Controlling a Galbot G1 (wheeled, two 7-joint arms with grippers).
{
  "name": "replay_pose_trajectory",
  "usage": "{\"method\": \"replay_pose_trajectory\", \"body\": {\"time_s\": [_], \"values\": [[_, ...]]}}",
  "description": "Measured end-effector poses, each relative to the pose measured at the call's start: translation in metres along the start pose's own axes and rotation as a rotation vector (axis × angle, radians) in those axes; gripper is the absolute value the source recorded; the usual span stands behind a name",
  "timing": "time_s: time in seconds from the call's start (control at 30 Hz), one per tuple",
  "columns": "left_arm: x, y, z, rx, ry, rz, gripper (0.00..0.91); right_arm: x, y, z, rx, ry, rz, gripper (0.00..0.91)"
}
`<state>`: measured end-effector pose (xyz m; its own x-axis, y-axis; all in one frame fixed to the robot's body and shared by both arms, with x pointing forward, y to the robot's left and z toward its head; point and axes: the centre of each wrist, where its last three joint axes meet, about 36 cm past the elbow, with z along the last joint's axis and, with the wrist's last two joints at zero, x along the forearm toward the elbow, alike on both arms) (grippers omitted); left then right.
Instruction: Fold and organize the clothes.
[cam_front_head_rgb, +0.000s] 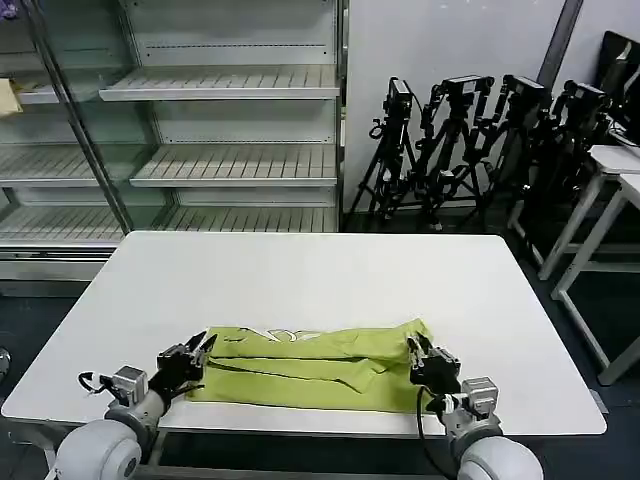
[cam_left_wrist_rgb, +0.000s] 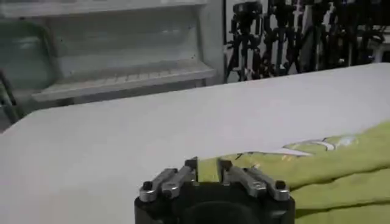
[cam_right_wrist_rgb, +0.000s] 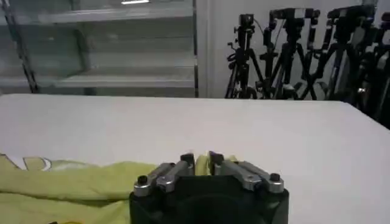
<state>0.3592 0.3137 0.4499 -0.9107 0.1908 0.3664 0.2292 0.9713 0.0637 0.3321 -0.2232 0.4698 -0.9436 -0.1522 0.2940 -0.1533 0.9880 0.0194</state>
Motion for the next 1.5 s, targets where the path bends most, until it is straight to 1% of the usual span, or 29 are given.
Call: {"method": "replay_pose_trajectory", "body": {"time_s": [0.13,0.27,0.5,0.8,0.83,0.87,0.9,1.17,1.5], "values": [[0.007,-0.011,-0.006,0.037,-0.012,-0.025,0.907,0.004,-0.004,0.0,0.002,-0.009,0.011,0.907],[0.008,-0.023,-0.006,0.103,-0.012,-0.061,0.907,0.005,-0.004,0.003,0.004,-0.011,0.019,0.907],[0.004,-0.038,0.004,0.196,0.01,-0.108,0.907,0.007,-0.006,0.006,0.01,-0.014,0.032,0.907],[-0.004,-0.052,0.019,0.256,0.048,-0.125,0.907,0.007,-0.006,0.01,0.016,-0.013,0.042,0.907],[-0.005,-0.053,0.021,0.261,0.05,-0.126,0.806,0.008,-0.006,0.01,0.016,-0.013,0.043,0.907],[-0.006,-0.053,0.022,0.267,0.051,-0.13,0.544,0.008,-0.007,0.011,0.016,-0.012,0.045,0.907],[-0.006,-0.054,0.023,0.272,0.052,-0.132,0.01,0.009,-0.007,0.011,0.017,-0.011,0.047,0.907],[-0.009,-0.063,0.029,0.318,0.052,-0.126,0.01,0.011,-0.009,0.011,0.02,-0.013,0.056,0.907],[-0.009,-0.063,0.031,0.326,0.051,-0.136,0.01,0.01,-0.006,0.013,0.023,-0.012,0.054,0.907]]}}
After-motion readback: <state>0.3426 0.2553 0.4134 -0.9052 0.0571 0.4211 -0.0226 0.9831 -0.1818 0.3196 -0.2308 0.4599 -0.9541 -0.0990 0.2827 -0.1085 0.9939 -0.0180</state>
